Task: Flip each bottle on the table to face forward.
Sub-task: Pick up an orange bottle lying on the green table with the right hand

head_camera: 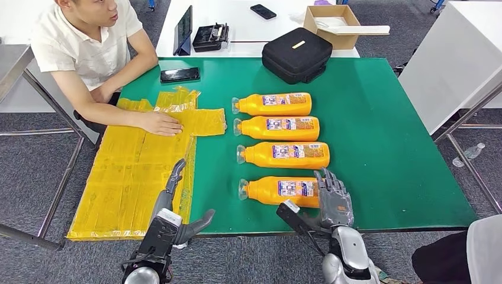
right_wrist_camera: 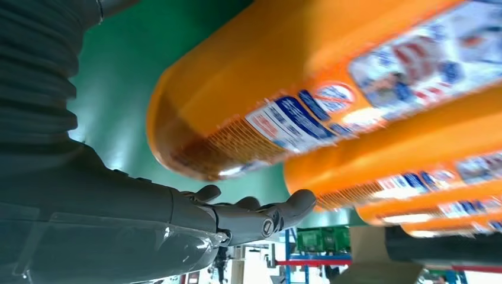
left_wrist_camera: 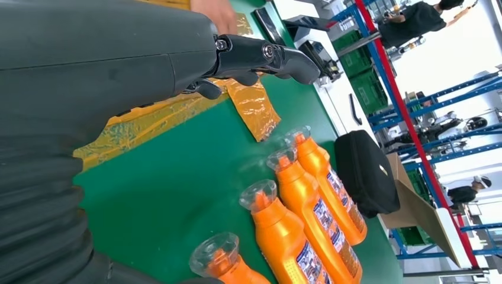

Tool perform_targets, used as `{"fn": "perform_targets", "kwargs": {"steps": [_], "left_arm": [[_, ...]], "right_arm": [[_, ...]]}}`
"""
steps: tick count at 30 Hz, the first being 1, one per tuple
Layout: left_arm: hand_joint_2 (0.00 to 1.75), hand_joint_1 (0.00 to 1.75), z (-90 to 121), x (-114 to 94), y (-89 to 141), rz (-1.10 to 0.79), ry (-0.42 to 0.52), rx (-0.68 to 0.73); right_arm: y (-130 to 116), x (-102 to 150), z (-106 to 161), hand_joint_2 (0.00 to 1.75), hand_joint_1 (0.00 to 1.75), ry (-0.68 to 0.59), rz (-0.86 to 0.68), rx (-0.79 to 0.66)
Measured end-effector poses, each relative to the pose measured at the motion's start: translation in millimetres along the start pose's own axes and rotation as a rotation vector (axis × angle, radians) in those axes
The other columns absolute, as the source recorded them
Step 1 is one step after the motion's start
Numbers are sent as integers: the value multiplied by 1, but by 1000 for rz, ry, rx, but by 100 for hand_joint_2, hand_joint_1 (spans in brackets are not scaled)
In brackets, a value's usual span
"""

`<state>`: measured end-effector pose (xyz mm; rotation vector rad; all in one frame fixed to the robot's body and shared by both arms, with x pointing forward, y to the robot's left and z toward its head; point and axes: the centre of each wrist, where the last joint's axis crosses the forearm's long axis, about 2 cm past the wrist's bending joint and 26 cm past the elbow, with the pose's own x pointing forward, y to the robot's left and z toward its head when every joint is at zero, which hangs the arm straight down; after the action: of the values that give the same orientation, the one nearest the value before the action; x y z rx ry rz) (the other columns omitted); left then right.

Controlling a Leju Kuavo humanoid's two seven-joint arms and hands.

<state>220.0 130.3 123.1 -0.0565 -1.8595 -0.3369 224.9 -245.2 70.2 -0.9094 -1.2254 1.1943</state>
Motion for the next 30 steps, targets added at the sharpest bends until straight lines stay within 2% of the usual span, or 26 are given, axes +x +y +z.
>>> {"fn": "perform_targets", "kwargs": {"steps": [17, 18, 21, 22, 30], "left_arm": [[175, 0, -1, 2, -3, 0, -12, -19], [175, 0, -1, 2, -3, 1, -12, -20], [175, 0, -1, 2, -3, 2, -12, -23], [175, 0, -2, 2, -4, 3, -13, -23], [175, 0, -2, 1, -4, 14, -12, -25]], "right_arm": [[5, -15, -11, 175, 0, 26, 53, 30], [5, -16, -12, 175, 39, 26, 54, 31], [5, -17, -13, 175, 170, 24, 53, 40], [6, -17, -13, 175, 175, 21, 47, 50], [10, -27, -14, 175, 175, -3, 1, 94]]}}
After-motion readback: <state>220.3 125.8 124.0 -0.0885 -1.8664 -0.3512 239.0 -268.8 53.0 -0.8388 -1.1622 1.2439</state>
